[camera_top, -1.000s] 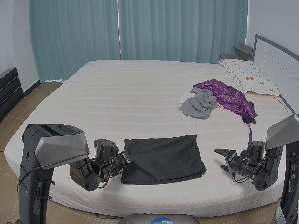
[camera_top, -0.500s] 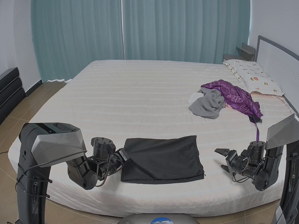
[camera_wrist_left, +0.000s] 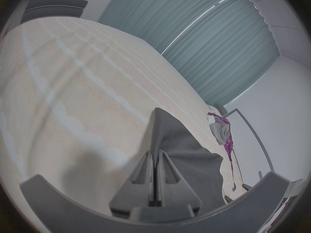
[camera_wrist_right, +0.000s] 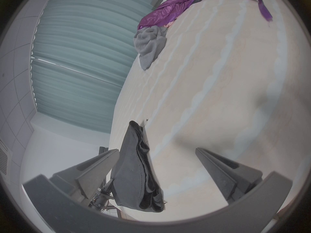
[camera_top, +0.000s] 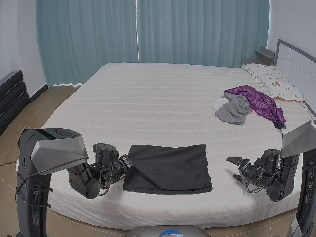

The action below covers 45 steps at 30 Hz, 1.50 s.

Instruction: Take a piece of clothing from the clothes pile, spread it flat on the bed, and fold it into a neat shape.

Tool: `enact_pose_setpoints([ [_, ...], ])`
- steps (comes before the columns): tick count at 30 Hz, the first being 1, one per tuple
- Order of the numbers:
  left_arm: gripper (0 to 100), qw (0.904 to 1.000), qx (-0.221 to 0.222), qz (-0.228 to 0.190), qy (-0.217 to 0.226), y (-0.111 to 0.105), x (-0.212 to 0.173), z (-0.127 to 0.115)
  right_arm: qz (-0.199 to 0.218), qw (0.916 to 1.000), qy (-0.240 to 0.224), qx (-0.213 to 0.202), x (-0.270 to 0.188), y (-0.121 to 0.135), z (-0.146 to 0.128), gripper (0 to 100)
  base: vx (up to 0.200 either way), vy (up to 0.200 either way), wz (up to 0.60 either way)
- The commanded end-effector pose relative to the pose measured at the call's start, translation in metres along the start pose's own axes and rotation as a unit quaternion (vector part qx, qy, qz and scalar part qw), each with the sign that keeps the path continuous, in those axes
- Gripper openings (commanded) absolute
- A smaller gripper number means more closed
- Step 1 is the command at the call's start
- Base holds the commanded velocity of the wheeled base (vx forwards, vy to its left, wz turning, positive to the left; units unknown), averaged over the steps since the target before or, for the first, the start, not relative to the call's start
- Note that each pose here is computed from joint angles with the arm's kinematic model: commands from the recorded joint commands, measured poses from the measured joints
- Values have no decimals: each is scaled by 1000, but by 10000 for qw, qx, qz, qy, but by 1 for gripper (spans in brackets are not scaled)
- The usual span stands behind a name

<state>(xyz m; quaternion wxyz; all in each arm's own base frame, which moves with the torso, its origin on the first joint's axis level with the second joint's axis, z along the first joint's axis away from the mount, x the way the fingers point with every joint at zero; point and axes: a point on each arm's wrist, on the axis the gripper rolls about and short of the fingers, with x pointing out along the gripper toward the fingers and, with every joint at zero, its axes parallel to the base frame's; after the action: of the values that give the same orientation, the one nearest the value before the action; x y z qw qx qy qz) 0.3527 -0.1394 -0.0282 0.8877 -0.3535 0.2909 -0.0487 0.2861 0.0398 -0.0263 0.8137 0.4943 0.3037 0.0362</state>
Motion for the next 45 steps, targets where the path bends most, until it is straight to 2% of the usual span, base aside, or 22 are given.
enact_pose_setpoints([
  [1, 0, 10000, -13, 16, -20, 1, 0, 1, 62, 10000, -35, -22, 0, 2, 1, 100, 0, 200, 0],
  [20, 0, 10000, -33, 83, -15, 5, -2, 2, 72, 10000, -32, -16, 0, 2, 1, 100, 0, 200, 0],
  [33, 0, 9999, -4, 113, 78, 5, -4, -4, 76, 10000, -42, -7, 0, 2, 1, 100, 0, 0, 0],
  [34, 100, 9999, -1, 108, 83, 5, -4, -5, 76, 10000, -42, -7, 0, 2, 1, 100, 0, 0, 0],
  [45, 100, 9998, -130, 143, 90, 6, -7, -5, 80, 10000, -35, 8, -1, 2, 1, 100, 0, 0, 0],
])
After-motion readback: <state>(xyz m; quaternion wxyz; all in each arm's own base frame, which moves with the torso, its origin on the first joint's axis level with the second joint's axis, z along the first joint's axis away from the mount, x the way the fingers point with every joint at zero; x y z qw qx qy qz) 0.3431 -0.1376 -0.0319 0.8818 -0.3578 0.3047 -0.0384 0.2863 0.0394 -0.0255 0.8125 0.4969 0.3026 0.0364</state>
